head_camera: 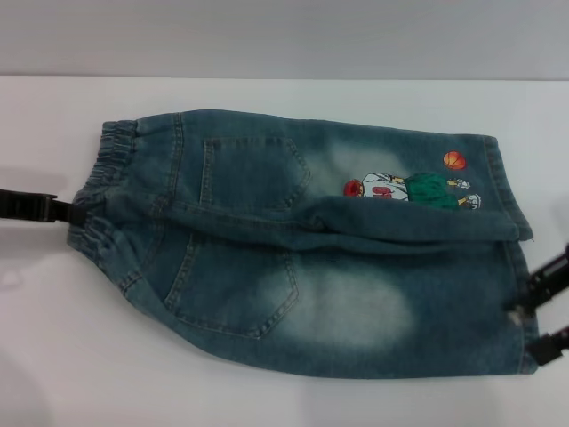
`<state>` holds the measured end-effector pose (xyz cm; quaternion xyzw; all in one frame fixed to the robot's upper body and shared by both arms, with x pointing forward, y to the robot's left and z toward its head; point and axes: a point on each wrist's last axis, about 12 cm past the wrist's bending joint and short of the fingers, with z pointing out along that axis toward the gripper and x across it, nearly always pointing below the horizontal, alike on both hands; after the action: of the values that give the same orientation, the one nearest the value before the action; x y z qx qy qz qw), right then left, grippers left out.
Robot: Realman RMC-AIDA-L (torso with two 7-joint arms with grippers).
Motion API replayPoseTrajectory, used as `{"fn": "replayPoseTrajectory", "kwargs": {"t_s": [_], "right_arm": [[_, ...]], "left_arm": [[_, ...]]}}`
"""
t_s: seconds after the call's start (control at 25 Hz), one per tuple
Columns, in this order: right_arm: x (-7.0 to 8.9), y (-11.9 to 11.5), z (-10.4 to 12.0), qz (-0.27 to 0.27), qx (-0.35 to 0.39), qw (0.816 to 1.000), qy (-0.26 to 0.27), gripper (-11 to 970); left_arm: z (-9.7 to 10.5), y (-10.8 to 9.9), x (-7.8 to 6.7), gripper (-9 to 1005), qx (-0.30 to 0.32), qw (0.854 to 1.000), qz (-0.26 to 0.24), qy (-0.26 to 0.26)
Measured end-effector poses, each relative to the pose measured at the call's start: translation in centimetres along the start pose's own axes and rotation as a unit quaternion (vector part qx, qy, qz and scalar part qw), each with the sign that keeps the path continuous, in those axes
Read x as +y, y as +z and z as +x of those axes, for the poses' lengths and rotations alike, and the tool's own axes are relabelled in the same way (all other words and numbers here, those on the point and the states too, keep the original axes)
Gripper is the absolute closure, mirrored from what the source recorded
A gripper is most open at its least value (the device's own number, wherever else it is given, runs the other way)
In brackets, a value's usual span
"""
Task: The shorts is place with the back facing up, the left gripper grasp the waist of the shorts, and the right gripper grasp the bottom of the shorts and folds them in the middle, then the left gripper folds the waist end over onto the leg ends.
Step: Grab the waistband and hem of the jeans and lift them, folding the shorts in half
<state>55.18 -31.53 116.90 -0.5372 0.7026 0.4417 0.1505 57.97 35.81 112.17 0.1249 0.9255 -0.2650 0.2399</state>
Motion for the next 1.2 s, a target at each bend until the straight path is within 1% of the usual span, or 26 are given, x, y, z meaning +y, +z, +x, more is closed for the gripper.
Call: {"fn": "replayPoseTrajectory", "kwargs": {"t_s": [0.08, 0.2, 0.24, 0.28, 0.44, 0.56, 0.88, 1.2], "right_arm": [[-0.3, 0.2, 0.7, 0.012, 0.026, 0.999, 0.028, 426], [-0.7, 0.6, 1.5, 0.029, 0.056, 0.997, 0.050, 426], [-1.0, 0.6, 1.9, 0.045, 0.071, 0.995, 0.062, 426], [-1.0, 0.6, 1.9, 0.045, 0.071, 0.995, 0.062, 426], [-1.7, 0.6, 2.6, 0.076, 0.092, 0.989, 0.083, 426], [-2.0, 0.6, 3.0, 0.091, 0.101, 0.987, 0.089, 426], [-2.0, 0.6, 3.4, 0.096, 0.105, 0.985, 0.098, 426], [-1.6, 0.6, 4.2, 0.082, 0.134, 0.981, 0.114, 424]], "left_arm": [[-0.2, 0.1, -0.1, 948, -0.001, 1.000, 0.001, 0.001], [-0.5, 0.4, -0.3, 949, -0.002, 1.000, 0.002, 0.003], [-0.7, 0.5, -0.5, 949, -0.002, 1.000, 0.004, 0.005], [-0.7, 0.5, -0.5, 949, -0.002, 1.000, 0.004, 0.005], [-0.7, 0.7, -0.7, 949, -0.002, 1.000, 0.006, 0.005], [-0.6, 0.9, -0.8, 949, -0.001, 1.000, 0.009, 0.004], [-0.4, 0.9, -0.8, 949, -0.002, 1.000, 0.009, 0.002], [-0.5, 0.9, -0.8, 949, -0.003, 1.000, 0.009, 0.004]]}}
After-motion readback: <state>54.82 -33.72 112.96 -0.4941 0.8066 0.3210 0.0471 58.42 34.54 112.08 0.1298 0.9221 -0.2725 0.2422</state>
